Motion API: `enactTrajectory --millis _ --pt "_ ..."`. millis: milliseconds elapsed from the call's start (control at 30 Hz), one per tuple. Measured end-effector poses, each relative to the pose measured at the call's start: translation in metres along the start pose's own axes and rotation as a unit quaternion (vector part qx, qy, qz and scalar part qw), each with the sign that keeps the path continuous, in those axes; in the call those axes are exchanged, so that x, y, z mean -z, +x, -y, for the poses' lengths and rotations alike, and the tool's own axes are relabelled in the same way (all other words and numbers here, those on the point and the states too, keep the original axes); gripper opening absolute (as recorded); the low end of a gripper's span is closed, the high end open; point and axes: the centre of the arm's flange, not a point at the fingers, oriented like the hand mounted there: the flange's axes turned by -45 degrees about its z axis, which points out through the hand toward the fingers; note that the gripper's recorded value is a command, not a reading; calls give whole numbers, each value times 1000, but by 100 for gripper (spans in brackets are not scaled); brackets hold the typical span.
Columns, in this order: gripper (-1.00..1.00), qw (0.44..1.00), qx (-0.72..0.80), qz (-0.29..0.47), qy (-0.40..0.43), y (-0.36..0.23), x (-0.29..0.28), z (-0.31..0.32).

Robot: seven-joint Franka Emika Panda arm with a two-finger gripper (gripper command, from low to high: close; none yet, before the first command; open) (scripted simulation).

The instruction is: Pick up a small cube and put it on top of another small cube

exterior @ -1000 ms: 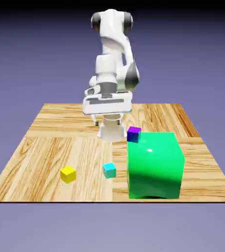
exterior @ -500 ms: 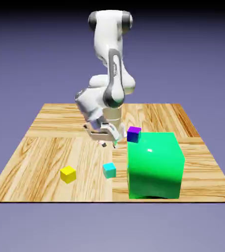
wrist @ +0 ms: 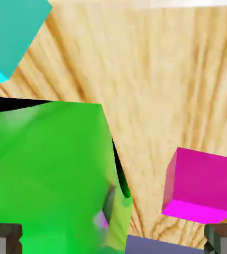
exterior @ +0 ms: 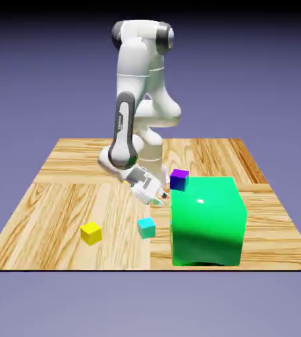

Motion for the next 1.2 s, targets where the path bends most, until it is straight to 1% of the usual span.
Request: enactTrajectory --millis 133,267,533,600,700,733,800,933,1200 --pt "0 993 -76 31 82 11 -4 -9" --pt "0 974 -140 53 170 24 -5 -13" --pt "0 905 -223 61 358 57 9 -19" --pt "0 898 -226 60 373 59 11 -20" --pt "0 898 -225 59 372 76 -22 5" --pt "-100 898 -226 60 373 80 -34 12" --pt "-100 898 -226 60 373 80 -34 12" --pt "-100 898 -225 61 373 60 11 -18" --pt "-100 928 -149 137 312 97 53 75"
